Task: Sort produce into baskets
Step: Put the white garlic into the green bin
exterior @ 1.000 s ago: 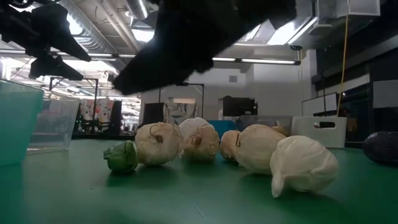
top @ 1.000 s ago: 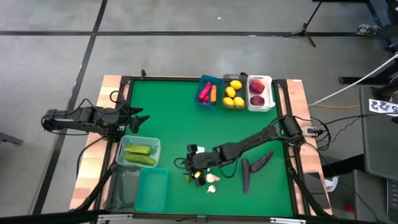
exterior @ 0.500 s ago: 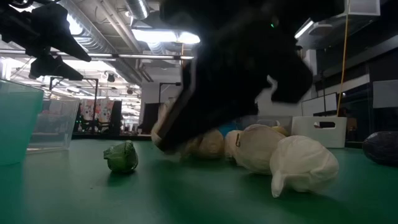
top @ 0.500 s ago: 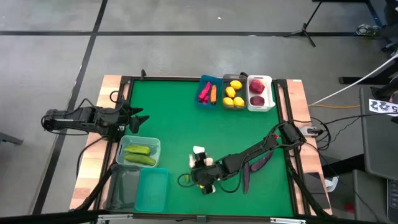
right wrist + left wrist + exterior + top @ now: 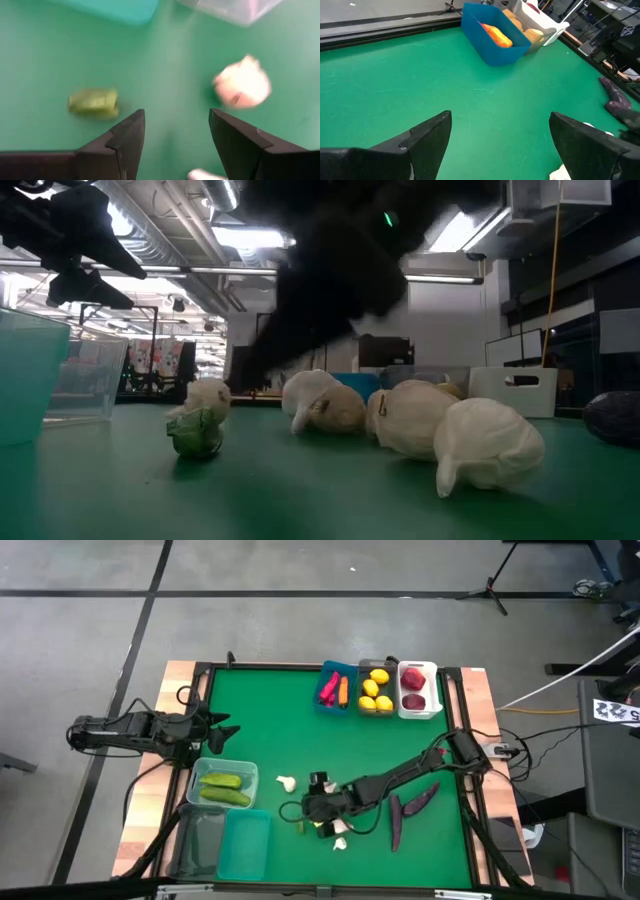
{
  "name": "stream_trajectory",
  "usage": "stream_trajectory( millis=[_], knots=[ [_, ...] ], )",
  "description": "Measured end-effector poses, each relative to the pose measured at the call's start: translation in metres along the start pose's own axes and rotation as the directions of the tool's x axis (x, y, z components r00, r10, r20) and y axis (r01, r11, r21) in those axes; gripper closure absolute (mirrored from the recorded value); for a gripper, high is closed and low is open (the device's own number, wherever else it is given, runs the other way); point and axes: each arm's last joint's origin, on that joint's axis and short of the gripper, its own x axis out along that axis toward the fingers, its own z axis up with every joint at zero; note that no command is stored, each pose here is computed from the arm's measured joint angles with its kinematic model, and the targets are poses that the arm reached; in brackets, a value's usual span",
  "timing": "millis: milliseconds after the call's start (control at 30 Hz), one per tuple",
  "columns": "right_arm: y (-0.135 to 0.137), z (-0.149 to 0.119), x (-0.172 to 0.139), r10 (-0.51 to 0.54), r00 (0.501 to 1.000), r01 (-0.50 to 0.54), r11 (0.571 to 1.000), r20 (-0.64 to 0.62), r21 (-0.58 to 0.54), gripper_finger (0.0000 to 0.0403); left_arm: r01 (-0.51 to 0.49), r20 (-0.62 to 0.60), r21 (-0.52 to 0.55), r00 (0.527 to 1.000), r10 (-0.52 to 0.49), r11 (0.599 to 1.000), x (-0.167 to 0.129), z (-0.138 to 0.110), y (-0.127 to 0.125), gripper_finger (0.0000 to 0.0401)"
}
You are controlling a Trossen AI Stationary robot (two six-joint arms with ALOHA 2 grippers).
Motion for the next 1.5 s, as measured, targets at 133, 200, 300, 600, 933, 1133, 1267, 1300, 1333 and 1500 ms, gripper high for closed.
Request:
stream_trajectory(
  millis=[133, 200, 300, 600, 933, 1133, 1267, 1300, 1333, 1500],
  knots=[
    [-0.018, 0.020, -0.012, -0.029, 0.999, 0.031, 0.998, 0.033, -0.047, 0.0182, 0.000, 0.000, 0.000, 1.000, 0.000, 1.000, 0.000, 0.000, 0.000, 0.0072],
    [-0.030, 0.019, -0.014, -0.042, 0.999, 0.042, 0.997, 0.001, -0.063, 0.0182, 0.000, 0.000, 0.000, 1.000, 0.000, 1.000, 0.000, 0.000, 0.000, 0.0072],
    [-0.050, 0.011, -0.014, -0.021, 0.995, 0.016, 0.999, -0.094, -0.052, 0.0182, 0.000, 0.000, 0.000, 1.000, 0.000, 1.000, 0.000, 0.000, 0.000, 0.0072],
    [-0.090, -0.009, -0.009, 0.113, 0.960, -0.117, 0.993, -0.258, 0.002, 0.0182, -0.001, 0.001, 0.000, 1.000, 0.001, 1.000, 0.000, 0.000, 0.000, 0.0072],
    [-0.089, -0.006, -0.015, 0.174, 0.956, -0.169, 0.985, -0.234, 0.042, 0.0182, -0.015, 0.014, 0.001, 1.000, 0.015, 1.000, 0.000, 0.000, 0.000, 0.0072],
    [-0.095, -0.001, -0.035, 0.113, 0.961, -0.120, 0.993, -0.252, -0.012, 0.0182, -0.017, 0.015, 0.001, 1.000, 0.017, 1.000, 0.000, 0.000, 0.001, 0.0072],
    [-0.100, -0.008, -0.044, 0.024, 0.935, -0.047, 0.997, -0.355, -0.055, 0.0182, -0.017, 0.015, 0.001, 1.000, 0.017, 1.000, 0.000, 0.000, 0.001, 0.0072],
    [-0.100, -0.011, -0.044, 0.025, 0.926, -0.045, 0.998, -0.377, -0.044, 0.0182, -0.017, 0.015, 0.001, 1.000, 0.017, 1.000, 0.000, 0.000, 0.000, 0.0072],
    [-0.101, -0.012, -0.044, 0.036, 0.920, -0.048, 0.999, -0.389, -0.022, 0.0182, -0.017, 0.015, 0.001, 1.000, 0.017, 1.000, 0.000, 0.000, 0.000, 0.0072],
    [-0.110, -0.014, -0.037, 0.122, 0.923, -0.078, 0.988, -0.364, 0.135, 0.0182, -0.019, 0.017, 0.002, 1.000, 0.019, 1.000, 0.000, 0.000, 0.001, 0.0072]
  ],
)
